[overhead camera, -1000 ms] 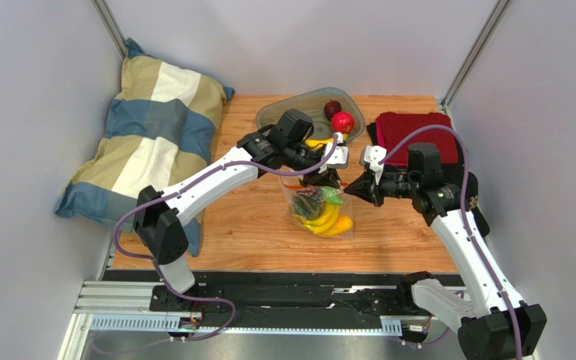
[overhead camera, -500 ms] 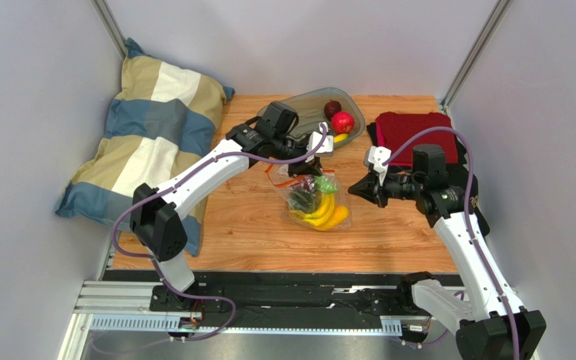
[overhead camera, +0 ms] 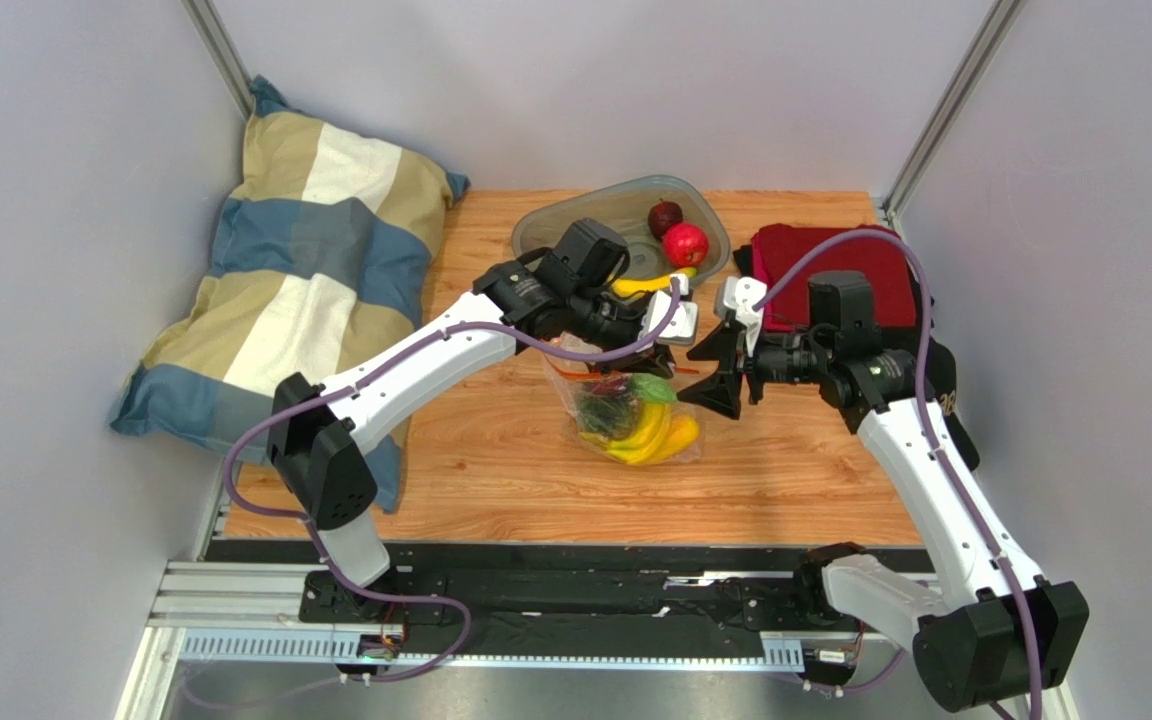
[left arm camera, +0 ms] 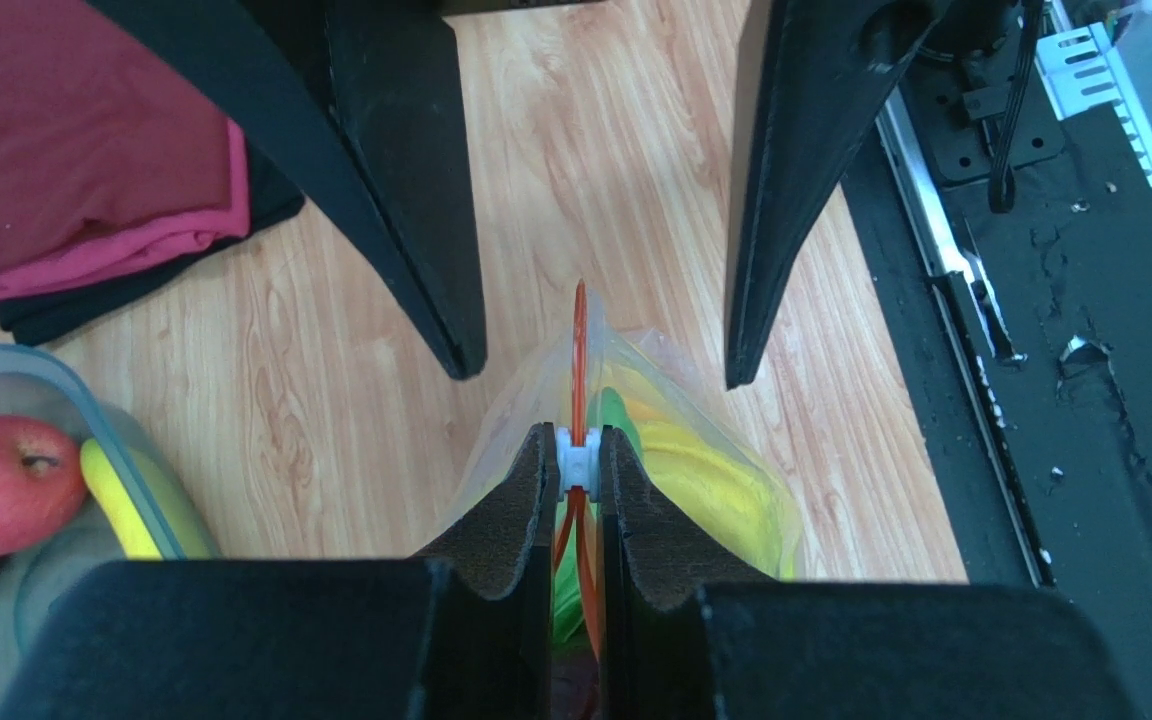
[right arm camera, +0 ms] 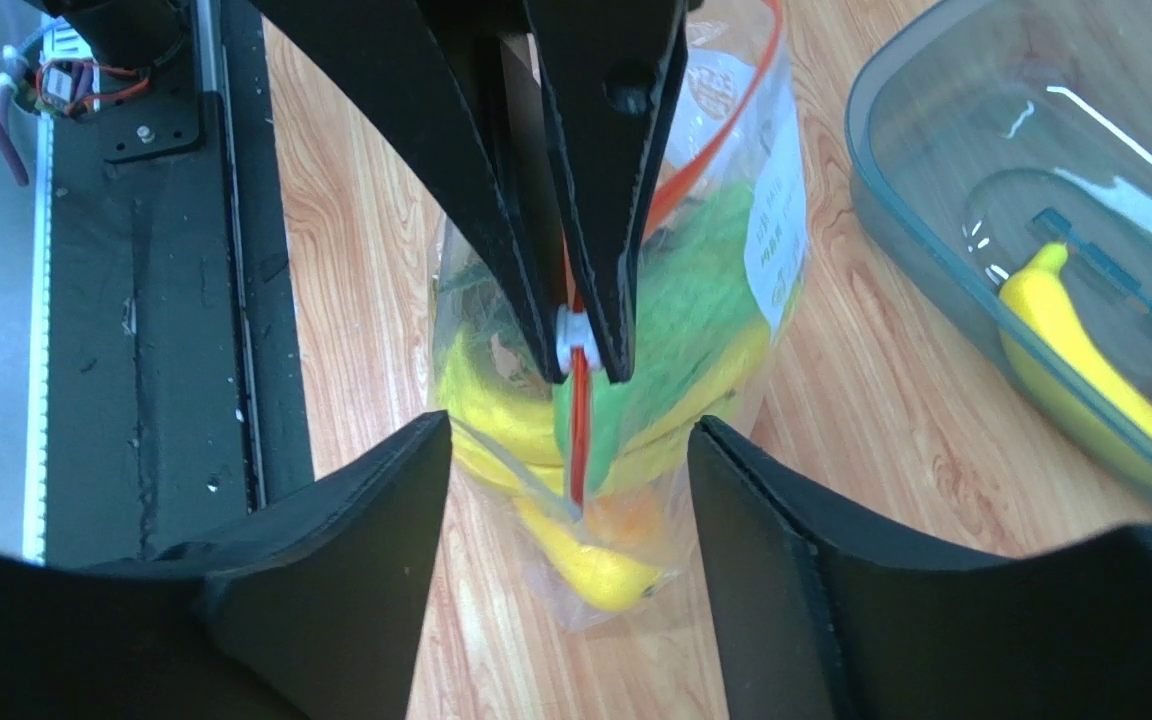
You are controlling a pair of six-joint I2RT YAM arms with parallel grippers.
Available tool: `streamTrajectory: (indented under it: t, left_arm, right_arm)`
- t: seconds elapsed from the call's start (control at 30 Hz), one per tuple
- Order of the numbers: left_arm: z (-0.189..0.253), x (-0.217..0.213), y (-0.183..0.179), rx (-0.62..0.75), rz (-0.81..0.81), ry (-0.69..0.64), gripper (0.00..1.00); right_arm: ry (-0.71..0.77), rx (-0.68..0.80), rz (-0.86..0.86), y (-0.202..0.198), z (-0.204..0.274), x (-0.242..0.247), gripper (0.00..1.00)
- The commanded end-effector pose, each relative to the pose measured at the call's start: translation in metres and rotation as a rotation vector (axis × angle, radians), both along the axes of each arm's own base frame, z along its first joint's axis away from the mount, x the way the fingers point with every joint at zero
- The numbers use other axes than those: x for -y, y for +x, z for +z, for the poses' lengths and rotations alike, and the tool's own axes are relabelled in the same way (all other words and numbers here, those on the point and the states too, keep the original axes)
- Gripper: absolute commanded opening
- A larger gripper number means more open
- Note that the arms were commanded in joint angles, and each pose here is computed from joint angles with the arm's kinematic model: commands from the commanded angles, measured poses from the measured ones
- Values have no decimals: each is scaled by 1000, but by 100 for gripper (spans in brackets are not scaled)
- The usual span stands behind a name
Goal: Place the food in the zip-top bag and seal the zipper
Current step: Zip the zipper food storage bag at the center of the board.
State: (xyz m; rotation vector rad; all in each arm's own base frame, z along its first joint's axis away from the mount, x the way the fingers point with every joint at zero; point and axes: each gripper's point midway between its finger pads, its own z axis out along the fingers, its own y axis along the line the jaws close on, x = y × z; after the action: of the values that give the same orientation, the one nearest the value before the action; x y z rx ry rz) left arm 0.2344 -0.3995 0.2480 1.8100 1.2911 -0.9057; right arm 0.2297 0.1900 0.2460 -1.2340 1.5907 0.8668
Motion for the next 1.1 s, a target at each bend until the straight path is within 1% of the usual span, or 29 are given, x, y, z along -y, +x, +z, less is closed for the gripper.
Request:
streamTrajectory:
  t: [0.0,0.03,0.1,0.13,0.2,0.23,0.33,0.4,0.43,0.47,0.5,0.6,0.77,0.87,1.07]
  left_arm:
    - [31,6,-6,46,-35,-68,0]
    - [32,6,-7,45,-37,-69,0]
    - [32,7,-10,46,-43,-70,0]
    - [32,8,-11,47,-47,-71,0]
    - [32,9,-10,42,-43,-69,0]
    - [31,8,-10,39,-39,-66,0]
    - [27,7,-9,42,-33,-55,0]
    - [22,6,-9,37,-32,-43,0]
    - [21,5,-9,37,-33,-39,0]
    - [21,5,-10,36,-34,-38,0]
    - [19,5,-10,31,-32,-33,0]
    - [14,1,0,39,22,2,0]
    - [7,-29,22,9,110,53,0]
    - [9,-49,26,19,131,74,2]
    - [4,-83,36,72,187,125,1]
  right_arm:
    - [-20,81,59,-1,9,-6,58]
    - [-36,93,56,-1,6,-7,51]
    - [-53,105,53,1,4,-7,45]
    - [-68,109,53,2,2,-6,39]
    - [-79,113,52,3,1,-5,35]
    - [-84,115,45,4,0,-5,23]
    - [-87,129,24,7,2,-3,4]
    - [-82,137,12,6,5,-2,3]
    - [-84,136,6,7,4,-2,9]
    - [-81,131,1,7,4,-2,8]
    - [-78,129,8,5,5,-2,0]
    - [-75,154,12,-3,10,1,0]
    - [-83,152,-23,-11,2,10,0]
    - [-78,135,-49,-10,-1,17,0]
    - [-75,115,-77,-6,-5,24,0]
